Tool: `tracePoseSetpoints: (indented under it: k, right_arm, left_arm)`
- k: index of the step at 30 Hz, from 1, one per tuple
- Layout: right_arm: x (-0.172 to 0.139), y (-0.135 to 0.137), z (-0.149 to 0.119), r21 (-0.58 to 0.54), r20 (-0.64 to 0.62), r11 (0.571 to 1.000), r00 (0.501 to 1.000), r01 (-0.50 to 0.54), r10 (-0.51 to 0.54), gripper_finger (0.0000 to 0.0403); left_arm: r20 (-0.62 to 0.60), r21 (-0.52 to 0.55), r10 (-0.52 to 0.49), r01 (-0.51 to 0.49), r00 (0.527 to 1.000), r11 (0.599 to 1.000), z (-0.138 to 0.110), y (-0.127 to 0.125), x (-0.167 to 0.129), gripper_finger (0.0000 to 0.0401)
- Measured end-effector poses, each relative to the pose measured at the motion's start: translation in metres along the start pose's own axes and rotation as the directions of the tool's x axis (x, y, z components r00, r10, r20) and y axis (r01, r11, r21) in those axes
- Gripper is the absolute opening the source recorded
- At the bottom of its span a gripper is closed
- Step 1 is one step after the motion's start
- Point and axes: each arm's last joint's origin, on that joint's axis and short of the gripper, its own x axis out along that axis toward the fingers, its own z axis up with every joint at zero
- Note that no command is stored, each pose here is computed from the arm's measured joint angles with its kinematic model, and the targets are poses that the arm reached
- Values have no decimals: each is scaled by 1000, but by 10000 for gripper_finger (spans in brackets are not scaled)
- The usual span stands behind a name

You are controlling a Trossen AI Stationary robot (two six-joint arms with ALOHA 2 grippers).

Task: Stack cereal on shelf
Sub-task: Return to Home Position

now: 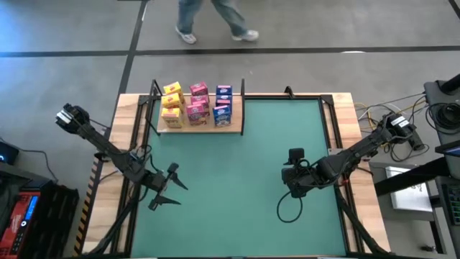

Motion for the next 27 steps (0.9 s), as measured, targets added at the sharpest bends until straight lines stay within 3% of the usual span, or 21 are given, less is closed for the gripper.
tracePoseSetpoints:
  k: [9,11,14,18,23,27]
  right_arm:
    - [0,0,0,0,0,1000,1000,0,0,233]
    - [0,0,0,0,0,1000,1000,0,0,233]
    - [0,0,0,0,0,1000,1000,0,0,233]
    - [0,0,0,0,0,1000,1000,0,0,233]
    - [0,0,0,0,0,1000,1000,0,0,233]
    - [0,0,0,0,0,1000,1000,0,0,233]
  left_arm:
    - [-51,13,5,-4,999,1000,-7,0,3,259]
    - [-63,20,-33,34,997,999,-8,-1,3,259]
    - [-85,-133,-106,94,991,987,-12,-3,2,259]
    - [-112,-366,-165,113,980,924,-15,-4,-3,259]
    - [-148,-272,-355,307,923,912,-16,-9,-8,259]
    - [-179,-166,-330,302,927,939,-19,-8,-10,259]
